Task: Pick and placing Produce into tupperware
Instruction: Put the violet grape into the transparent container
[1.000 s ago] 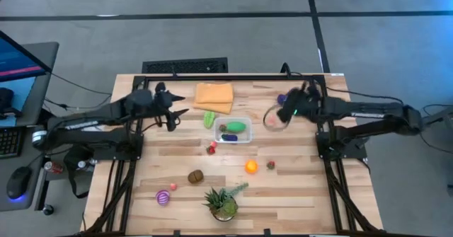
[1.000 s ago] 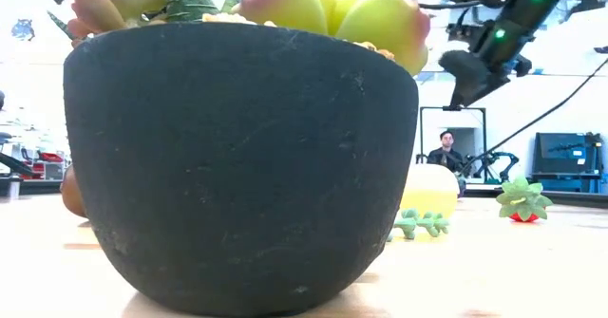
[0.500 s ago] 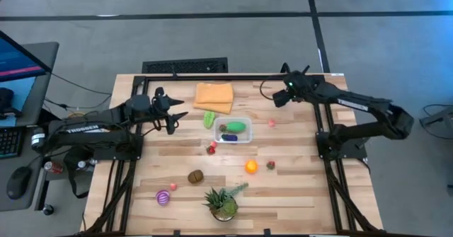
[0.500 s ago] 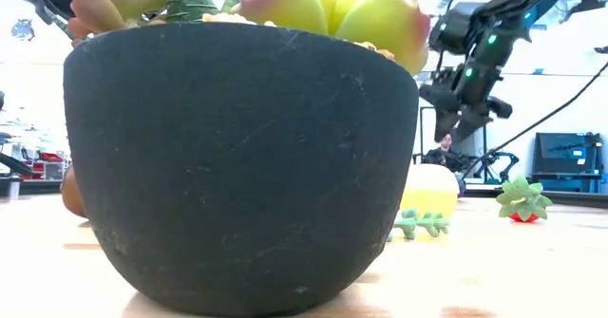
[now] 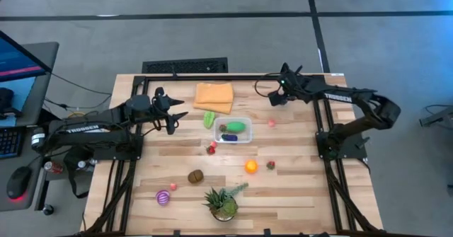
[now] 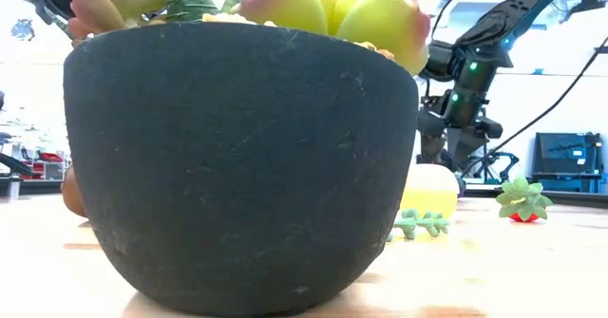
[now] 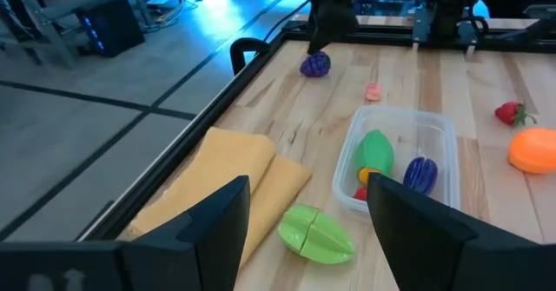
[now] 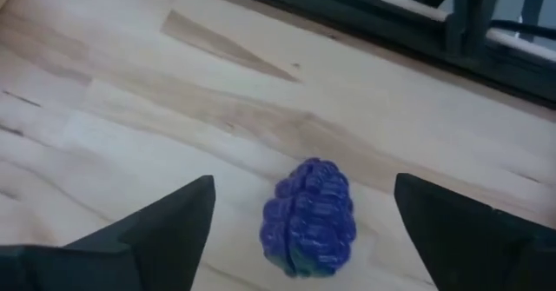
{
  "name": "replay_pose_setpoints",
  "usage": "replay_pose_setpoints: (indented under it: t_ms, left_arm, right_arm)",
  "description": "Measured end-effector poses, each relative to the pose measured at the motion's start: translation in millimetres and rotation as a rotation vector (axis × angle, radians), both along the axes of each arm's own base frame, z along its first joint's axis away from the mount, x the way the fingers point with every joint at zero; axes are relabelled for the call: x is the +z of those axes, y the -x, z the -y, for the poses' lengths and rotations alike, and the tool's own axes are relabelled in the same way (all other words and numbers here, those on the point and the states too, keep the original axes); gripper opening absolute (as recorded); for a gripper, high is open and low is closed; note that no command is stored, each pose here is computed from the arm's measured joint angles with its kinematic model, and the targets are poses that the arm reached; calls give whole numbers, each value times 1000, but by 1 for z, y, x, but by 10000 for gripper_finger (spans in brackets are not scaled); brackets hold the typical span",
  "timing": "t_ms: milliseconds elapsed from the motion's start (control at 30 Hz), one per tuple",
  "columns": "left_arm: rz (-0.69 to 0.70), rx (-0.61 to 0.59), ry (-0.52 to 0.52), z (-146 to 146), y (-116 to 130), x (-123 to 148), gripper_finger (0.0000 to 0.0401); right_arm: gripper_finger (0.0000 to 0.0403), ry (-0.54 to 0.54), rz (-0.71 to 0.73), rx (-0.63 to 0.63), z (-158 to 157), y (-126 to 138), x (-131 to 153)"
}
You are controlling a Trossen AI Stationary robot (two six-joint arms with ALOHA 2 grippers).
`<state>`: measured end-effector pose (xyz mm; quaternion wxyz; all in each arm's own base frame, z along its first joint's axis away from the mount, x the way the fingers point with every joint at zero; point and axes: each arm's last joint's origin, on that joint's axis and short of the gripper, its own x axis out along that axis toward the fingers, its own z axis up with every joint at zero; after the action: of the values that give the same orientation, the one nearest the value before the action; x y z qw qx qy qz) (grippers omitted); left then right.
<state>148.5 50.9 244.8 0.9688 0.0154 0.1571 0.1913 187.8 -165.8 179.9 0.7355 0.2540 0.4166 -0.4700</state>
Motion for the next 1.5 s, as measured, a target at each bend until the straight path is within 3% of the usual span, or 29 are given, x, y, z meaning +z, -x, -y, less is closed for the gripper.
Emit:
replay_pose_setpoints:
  t_ms: [200,567,1500]
  left_arm:
    - [3,2,7,0,0,0,224]
    - [4,2,10,0,0,0,224]
    - [10,5,16,0,0,0,224]
  right_arm:
    - [368,-50,-53,-17,6,-4,-20]
    - [352,-91,-99,-49,17,-3,-41]
    - [258,-119,-138,-29,15,-7,-52]
